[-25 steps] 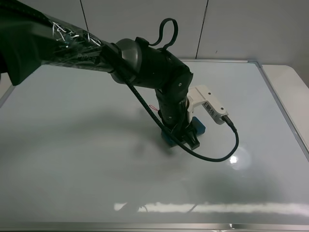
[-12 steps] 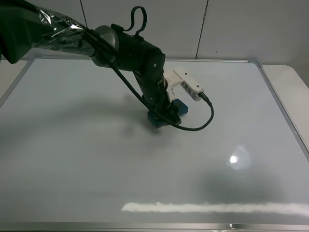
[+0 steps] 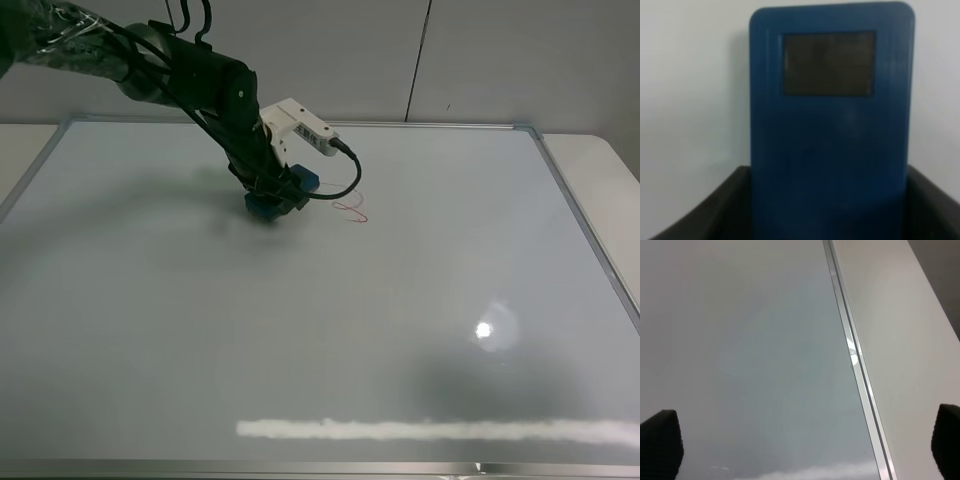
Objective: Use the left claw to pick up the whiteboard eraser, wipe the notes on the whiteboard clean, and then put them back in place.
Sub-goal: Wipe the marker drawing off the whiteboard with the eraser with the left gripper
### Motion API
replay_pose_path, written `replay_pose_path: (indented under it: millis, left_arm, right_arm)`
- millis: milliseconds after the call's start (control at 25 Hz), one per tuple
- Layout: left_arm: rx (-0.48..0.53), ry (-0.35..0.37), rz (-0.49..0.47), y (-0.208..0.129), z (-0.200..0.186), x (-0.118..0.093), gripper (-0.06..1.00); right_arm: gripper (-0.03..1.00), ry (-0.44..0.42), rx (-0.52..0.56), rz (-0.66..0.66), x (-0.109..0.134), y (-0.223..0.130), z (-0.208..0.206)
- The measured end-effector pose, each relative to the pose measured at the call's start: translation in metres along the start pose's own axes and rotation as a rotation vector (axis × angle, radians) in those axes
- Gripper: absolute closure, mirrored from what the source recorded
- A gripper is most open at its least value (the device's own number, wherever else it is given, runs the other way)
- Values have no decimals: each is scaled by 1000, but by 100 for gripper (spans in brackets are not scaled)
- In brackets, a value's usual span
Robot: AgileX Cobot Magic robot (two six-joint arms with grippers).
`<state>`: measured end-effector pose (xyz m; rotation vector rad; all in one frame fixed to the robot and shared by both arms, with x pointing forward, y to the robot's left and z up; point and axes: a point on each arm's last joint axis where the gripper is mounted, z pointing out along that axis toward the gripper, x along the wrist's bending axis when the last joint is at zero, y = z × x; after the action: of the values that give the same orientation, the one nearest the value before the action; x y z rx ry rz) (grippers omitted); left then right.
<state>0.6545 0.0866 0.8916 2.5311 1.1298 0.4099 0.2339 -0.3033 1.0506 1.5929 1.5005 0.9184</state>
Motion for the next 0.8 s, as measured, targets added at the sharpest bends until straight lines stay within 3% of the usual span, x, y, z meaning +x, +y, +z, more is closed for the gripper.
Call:
replay_pose_path:
  millis: [160,400,800]
  left_arm:
    - [2,3,12,0,0,-1,39]
    - [-4,-10,88,7,-1,-28,39]
    - [-27,-145,322,22,-12,-140,39]
  right_arm:
    - [-2,0,0,0,0,0,0]
    - [-2,0,0,0,0,0,0]
    - [-2,0,0,0,0,0,0]
